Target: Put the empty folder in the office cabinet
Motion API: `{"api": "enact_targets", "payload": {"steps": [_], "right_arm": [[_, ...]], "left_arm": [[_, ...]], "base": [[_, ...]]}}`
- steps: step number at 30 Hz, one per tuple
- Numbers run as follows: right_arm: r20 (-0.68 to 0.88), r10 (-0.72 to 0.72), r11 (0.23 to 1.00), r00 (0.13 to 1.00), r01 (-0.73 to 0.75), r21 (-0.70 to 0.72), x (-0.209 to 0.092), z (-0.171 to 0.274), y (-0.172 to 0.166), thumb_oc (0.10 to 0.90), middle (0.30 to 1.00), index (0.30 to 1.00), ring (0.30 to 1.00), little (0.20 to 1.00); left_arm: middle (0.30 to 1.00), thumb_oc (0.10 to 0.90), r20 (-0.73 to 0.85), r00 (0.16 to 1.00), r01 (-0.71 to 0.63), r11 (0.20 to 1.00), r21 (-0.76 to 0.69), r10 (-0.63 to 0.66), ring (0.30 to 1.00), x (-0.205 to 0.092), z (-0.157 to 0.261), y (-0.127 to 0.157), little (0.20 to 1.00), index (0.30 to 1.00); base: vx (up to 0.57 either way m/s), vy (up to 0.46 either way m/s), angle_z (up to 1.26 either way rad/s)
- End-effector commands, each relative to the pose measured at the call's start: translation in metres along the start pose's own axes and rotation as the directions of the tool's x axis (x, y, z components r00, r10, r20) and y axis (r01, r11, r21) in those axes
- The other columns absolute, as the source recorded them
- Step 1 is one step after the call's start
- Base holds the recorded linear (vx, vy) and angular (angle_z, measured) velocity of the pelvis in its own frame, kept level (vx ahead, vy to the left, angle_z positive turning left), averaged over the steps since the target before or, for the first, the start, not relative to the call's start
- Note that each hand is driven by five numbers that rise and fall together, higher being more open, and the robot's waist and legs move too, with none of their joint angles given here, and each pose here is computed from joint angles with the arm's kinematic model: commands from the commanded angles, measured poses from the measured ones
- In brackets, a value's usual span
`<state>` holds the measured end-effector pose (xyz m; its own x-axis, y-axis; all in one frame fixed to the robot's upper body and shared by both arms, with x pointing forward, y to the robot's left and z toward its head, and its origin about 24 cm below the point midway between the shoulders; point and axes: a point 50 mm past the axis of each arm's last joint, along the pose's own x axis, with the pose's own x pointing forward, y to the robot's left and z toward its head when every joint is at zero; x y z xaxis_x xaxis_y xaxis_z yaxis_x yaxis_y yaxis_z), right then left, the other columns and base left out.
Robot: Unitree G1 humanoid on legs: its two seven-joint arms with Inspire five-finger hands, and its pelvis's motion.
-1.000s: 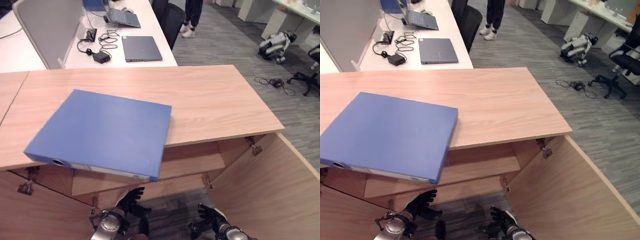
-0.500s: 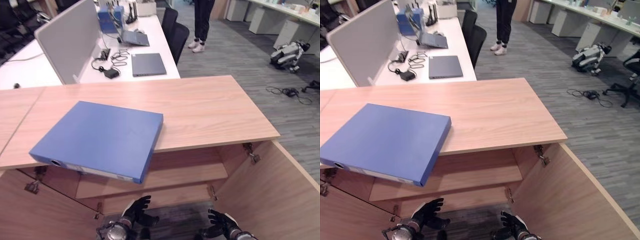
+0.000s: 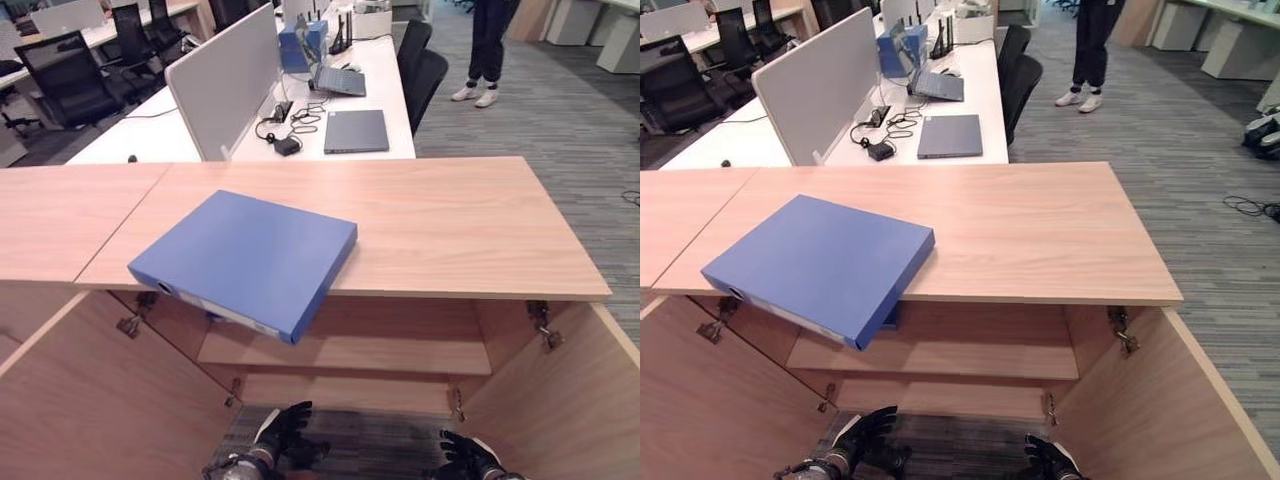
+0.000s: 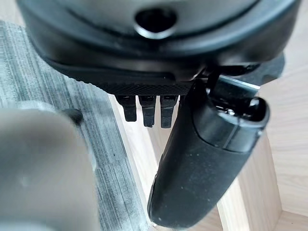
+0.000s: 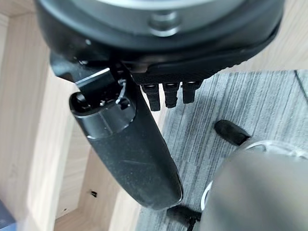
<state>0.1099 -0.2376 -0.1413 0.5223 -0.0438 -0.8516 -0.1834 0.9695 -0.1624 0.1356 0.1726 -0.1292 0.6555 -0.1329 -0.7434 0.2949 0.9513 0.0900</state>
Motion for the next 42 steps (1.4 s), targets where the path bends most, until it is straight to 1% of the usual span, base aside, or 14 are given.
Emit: {"api": "enact_targets", "payload": {"steps": [1,7,10,18,27,34,38,42], "right_arm": [[0.209,0.003,1.0,0.978,-0.003,-0.001,0.011,0.061,-0.001,0.8,0.9,0.9,0.9,0.9],[0.175,0.004,1.0,0.985,-0.009,0.028,0.01,0.05,0.0,0.8,0.9,0.9,0.9,0.9],[0.162,-0.005,0.998,0.987,-0.005,0.066,0.011,0.047,0.002,0.8,0.9,0.9,0.9,0.9],[0.166,0.005,0.993,0.986,-0.024,0.114,0.012,0.049,0.012,0.8,0.9,0.9,0.9,0.9],[0.185,0.035,0.992,0.982,-0.056,0.109,0.014,0.055,0.022,0.8,0.9,0.9,0.9,0.9],[0.174,0.046,0.995,0.984,-0.062,0.083,0.014,0.052,0.024,0.8,0.9,0.9,0.9,0.9],[0.186,0.052,0.996,0.981,-0.065,0.06,0.013,0.054,0.023,0.8,0.9,0.9,0.9,0.9],[0.163,0.042,0.996,0.986,-0.053,0.065,0.012,0.047,0.02,0.8,0.9,0.9,0.9,0.9]], "left_arm": [[0.9,0.8,0.245,0.969,-0.047,0.997,0.058,0.031,0.9,0.011,0.066,0.025,0.9,0.9],[0.9,0.8,0.24,0.971,-0.027,0.997,0.078,0.007,0.9,0.01,0.065,0.023,0.9,0.9],[0.9,0.8,0.244,0.97,-0.026,0.994,0.106,-0.001,0.9,0.009,0.067,0.026,0.9,0.9],[0.9,0.8,0.262,0.965,-0.036,0.992,0.119,0.003,0.9,0.007,0.072,0.031,0.9,0.9],[0.9,0.8,0.271,0.963,-0.063,0.985,0.158,0.018,0.9,0.006,0.076,0.04,0.9,0.9],[0.9,0.8,0.257,0.966,-0.069,0.988,0.136,0.032,0.9,0.005,0.07,0.041,0.9,0.9],[0.9,0.8,0.259,0.966,-0.054,0.989,0.14,0.016,0.9,0.006,0.07,0.036,0.9,0.9],[0.9,0.8,0.269,0.963,-0.055,0.989,0.136,0.017,0.9,0.006,0.072,0.032,0.9,0.9]], "base": [[-0.15,-0.001,0.21],[-0.04,0.108,0.19],[-0.06,0.187,-0.01],[-0.05,0.174,0.01],[-0.08,0.099,-0.02],[0.03,-0.041,-0.07],[0.04,-0.078,-0.11],[0.02,-0.097,0.05]]}}
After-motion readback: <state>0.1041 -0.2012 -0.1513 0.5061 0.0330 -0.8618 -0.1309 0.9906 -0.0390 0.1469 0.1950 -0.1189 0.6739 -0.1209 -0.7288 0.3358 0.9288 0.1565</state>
